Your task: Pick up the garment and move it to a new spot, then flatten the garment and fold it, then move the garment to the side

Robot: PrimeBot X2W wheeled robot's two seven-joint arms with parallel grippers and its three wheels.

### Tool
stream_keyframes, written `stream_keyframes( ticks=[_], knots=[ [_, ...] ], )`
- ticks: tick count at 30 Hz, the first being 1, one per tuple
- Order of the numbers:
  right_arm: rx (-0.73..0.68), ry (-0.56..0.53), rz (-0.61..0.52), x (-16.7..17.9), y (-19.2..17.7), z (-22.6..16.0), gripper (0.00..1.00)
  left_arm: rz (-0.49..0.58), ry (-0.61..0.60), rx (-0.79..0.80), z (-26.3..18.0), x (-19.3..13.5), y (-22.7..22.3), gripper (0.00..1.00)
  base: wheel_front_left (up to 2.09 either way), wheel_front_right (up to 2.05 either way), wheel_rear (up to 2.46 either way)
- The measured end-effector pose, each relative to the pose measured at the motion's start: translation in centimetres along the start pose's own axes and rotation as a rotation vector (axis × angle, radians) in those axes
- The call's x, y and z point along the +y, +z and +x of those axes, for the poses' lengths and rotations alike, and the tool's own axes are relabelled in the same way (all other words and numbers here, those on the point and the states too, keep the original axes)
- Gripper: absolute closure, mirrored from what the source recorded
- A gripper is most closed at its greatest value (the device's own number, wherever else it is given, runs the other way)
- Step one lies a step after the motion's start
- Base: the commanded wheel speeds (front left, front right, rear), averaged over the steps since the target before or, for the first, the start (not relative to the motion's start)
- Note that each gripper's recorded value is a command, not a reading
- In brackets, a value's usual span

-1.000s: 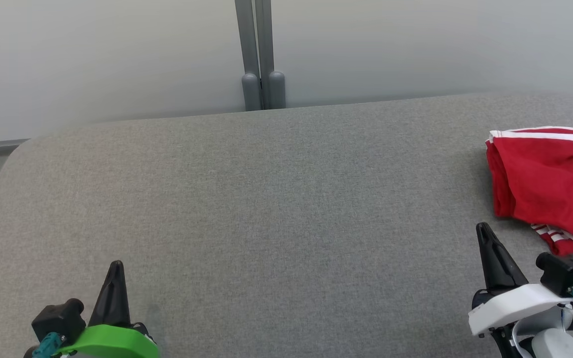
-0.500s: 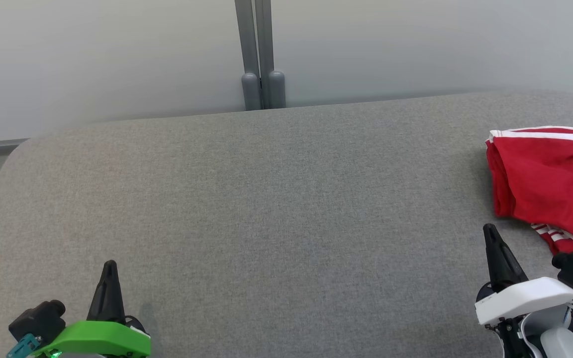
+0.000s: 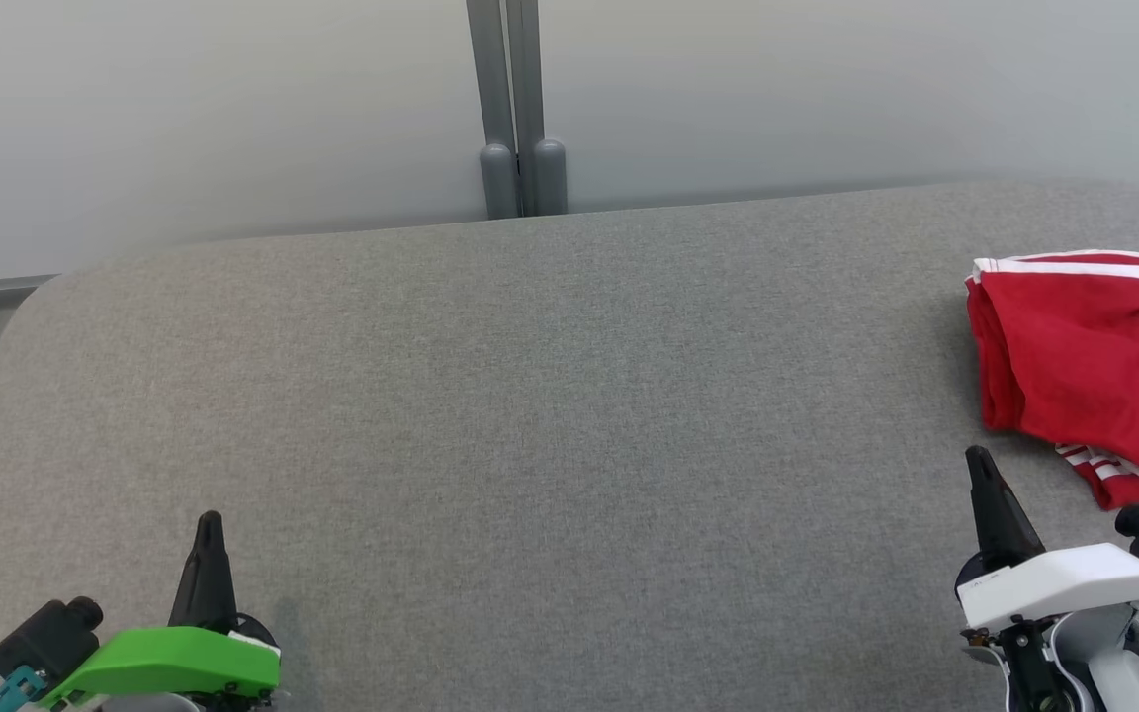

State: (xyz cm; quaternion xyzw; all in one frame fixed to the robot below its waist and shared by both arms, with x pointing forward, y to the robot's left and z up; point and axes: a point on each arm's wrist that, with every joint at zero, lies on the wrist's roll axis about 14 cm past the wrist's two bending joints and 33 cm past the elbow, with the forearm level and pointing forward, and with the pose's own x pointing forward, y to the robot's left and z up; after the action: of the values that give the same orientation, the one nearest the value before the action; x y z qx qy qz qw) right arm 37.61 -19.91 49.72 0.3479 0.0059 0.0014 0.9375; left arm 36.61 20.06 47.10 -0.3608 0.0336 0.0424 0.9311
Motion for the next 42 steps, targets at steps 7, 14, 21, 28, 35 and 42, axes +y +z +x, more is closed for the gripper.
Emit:
stream_keyframes(
  ticks=[7, 14, 21, 28, 35, 42],
  knots=[
    [0.001, -0.013, 0.092, -0.1, 0.1, 0.1, 1.0, -0.094, 0.002, 0.003, 0.1, -0.1, 0.1, 1.0, 0.0, 0.0, 0.0],
    [0.0, -0.02, 0.179, -0.1, 0.2, 0.3, 1.0, -0.173, -0.002, 0.003, 0.4, -0.3, 0.4, 1.0, 0.0, 0.0, 0.0],
    [0.003, -0.029, 0.261, -0.2, 0.1, 0.4, 1.0, -0.255, -0.006, 0.006, 0.6, -0.4, 0.6, 1.0, 0.0, 0.0, 0.0],
    [0.002, -0.032, 0.337, -0.2, 0.2, 0.5, 1.0, -0.331, -0.009, 0.009, 0.7, -0.6, 0.7, 1.0, 0.0, 0.0, 0.0],
    [0.002, -0.033, 0.408, -0.2, 0.2, 0.6, 1.0, -0.4, -0.016, 0.008, 0.9, -0.8, 0.9, 1.0, 0.0, 0.0, 0.0],
    [0.001, -0.031, 0.477, -0.1, 0.3, 0.7, 1.0, -0.464, -0.023, 0.01, 1.0, -1.0, 1.1, 1.0, 0.0, 0.0, 0.0]
  ],
)
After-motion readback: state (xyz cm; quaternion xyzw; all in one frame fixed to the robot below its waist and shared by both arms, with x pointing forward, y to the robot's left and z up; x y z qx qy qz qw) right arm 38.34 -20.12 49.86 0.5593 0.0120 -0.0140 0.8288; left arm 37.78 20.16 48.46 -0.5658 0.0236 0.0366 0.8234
